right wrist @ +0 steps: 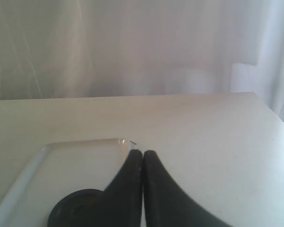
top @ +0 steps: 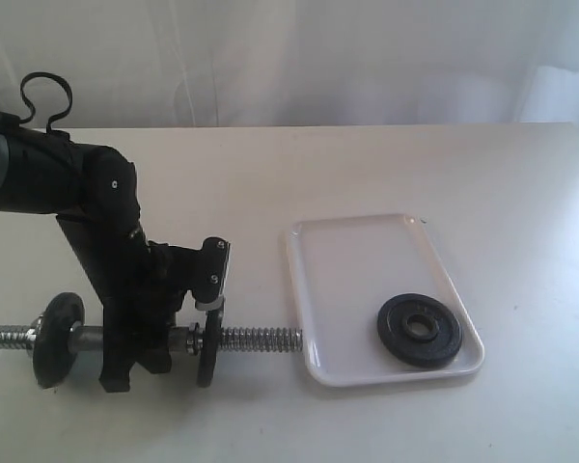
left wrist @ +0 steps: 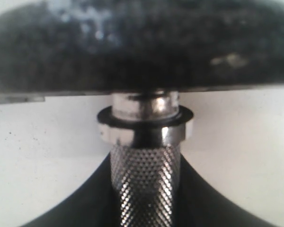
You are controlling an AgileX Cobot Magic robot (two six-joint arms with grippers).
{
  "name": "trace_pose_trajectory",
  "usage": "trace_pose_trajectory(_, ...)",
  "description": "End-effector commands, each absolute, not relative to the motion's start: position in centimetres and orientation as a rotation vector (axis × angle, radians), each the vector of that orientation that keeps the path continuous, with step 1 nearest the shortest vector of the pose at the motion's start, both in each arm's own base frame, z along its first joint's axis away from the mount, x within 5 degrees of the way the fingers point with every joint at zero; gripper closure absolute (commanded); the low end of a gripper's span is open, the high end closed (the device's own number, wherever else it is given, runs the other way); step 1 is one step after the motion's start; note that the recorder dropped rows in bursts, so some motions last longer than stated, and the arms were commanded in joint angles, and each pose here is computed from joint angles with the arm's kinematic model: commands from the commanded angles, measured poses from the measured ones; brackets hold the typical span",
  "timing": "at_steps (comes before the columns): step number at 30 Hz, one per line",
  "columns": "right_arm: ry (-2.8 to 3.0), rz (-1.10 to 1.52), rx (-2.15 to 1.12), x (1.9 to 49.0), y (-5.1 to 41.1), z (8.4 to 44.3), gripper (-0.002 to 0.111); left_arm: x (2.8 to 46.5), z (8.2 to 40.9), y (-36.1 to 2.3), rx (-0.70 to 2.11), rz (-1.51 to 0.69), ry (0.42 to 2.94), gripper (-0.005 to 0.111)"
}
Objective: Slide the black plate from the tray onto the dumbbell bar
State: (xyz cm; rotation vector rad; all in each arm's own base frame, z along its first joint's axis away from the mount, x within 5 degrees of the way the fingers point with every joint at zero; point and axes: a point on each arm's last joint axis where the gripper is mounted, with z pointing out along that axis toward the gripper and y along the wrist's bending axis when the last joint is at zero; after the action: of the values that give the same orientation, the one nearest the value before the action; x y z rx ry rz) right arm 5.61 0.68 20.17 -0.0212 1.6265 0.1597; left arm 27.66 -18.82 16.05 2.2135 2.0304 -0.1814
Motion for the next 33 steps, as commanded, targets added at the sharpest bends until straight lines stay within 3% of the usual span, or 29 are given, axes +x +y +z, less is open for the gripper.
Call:
trace_pose_trajectory(1,1.618,0.162,-0.025,5.6,0.7,20.1,0.108,27.3,16.1,-19.0,2.228,-0.21,2.022,0.107)
trace_pose_trajectory(17,1.581,0.176,-0.009,5.6,0.7,20.5,0.108,27.4,16.1,-18.8,2.246,-0.174,2.004,0.107)
trace_pose_trajectory(25,1.182,0.609,0.315,5.0,0.4,23.8,0.108,27.4,16.1,-18.8,2.242,-0.177,2.007,0.107)
trace_pose_trajectory(33,0.983,0.603,0.254,4.2,0.2,25.5,0.108,27.4,16.1,-19.0,2.223,-0.194,2.014,0.107)
